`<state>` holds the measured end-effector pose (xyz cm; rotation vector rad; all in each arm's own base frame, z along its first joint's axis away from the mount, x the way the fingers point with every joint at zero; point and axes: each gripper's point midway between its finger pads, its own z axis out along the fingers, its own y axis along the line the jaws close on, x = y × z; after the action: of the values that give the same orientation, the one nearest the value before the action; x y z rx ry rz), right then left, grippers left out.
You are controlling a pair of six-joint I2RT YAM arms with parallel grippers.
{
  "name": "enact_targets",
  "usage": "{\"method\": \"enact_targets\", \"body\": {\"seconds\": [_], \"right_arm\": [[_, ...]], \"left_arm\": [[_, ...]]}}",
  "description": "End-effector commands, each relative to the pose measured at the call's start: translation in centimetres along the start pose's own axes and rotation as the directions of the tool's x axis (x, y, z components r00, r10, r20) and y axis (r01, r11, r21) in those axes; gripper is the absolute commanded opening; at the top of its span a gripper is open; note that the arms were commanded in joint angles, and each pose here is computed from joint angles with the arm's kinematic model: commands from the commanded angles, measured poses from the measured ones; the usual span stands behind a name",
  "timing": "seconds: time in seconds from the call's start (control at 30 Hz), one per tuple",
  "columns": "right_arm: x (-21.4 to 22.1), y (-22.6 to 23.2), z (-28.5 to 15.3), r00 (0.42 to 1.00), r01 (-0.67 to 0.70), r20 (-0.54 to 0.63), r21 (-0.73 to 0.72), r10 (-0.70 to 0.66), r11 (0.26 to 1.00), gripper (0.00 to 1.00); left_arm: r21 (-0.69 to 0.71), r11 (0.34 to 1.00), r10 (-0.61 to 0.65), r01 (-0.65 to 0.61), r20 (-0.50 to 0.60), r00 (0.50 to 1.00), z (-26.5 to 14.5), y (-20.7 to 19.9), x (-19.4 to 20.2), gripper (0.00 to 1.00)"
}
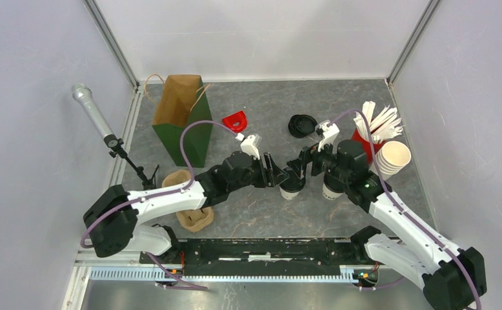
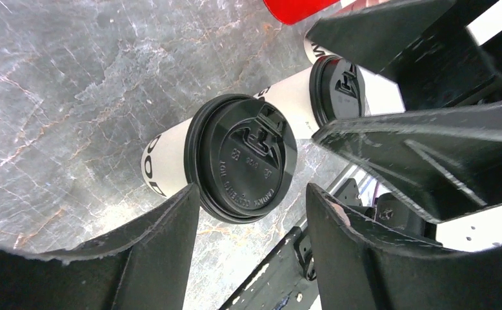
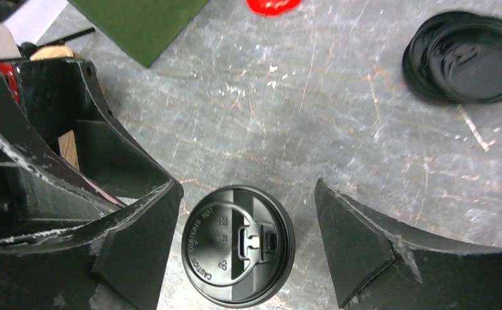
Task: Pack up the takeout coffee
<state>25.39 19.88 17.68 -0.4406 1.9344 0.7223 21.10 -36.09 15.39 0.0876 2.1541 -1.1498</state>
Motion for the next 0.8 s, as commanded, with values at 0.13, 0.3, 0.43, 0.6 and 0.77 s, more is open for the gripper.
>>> {"method": "enact_targets", "body": {"seconds": [0.13, 0.3, 0.43, 0.6, 0.77], "right_arm": [[-3.0, -0.2, -1.2, 0.993, 0.113, -0.024, 0.043, -0.112, 0.993, 0.92], [-3.3, -1.0, -2.5, 0.978, 0.208, -0.047, 0.088, -0.205, 0.974, 0.98], [-4.6, -2.2, -3.5, 0.971, 0.238, -0.007, 0.171, -0.240, 0.956, 0.98], [-5.6, -1.6, -3.6, 0.975, 0.213, 0.034, 0.161, -0.221, 0.964, 0.98], [-5.4, 0.3, -3.2, 0.980, 0.182, 0.075, 0.057, -0.186, 0.982, 0.98]], "left_arm": [[-0.106, 0.977, 0.193, -0.187, 0.053, 0.980, -3.4, -0.4, -3.8, 0.77], [-0.260, 0.919, 0.324, -0.296, 0.070, 0.944, -7.7, 0.4, -7.1, 1.00], [-0.394, 0.866, 0.394, -0.307, 0.160, 0.905, -12.7, 0.9, -10.9, 1.00], [-0.527, 0.778, 0.494, -0.341, 0.179, 0.851, -18.9, 2.2, -13.6, 1.00], [-0.588, 0.758, 0.432, -0.281, 0.130, 0.892, -21.2, 5.3, -11.3, 1.00]]}}
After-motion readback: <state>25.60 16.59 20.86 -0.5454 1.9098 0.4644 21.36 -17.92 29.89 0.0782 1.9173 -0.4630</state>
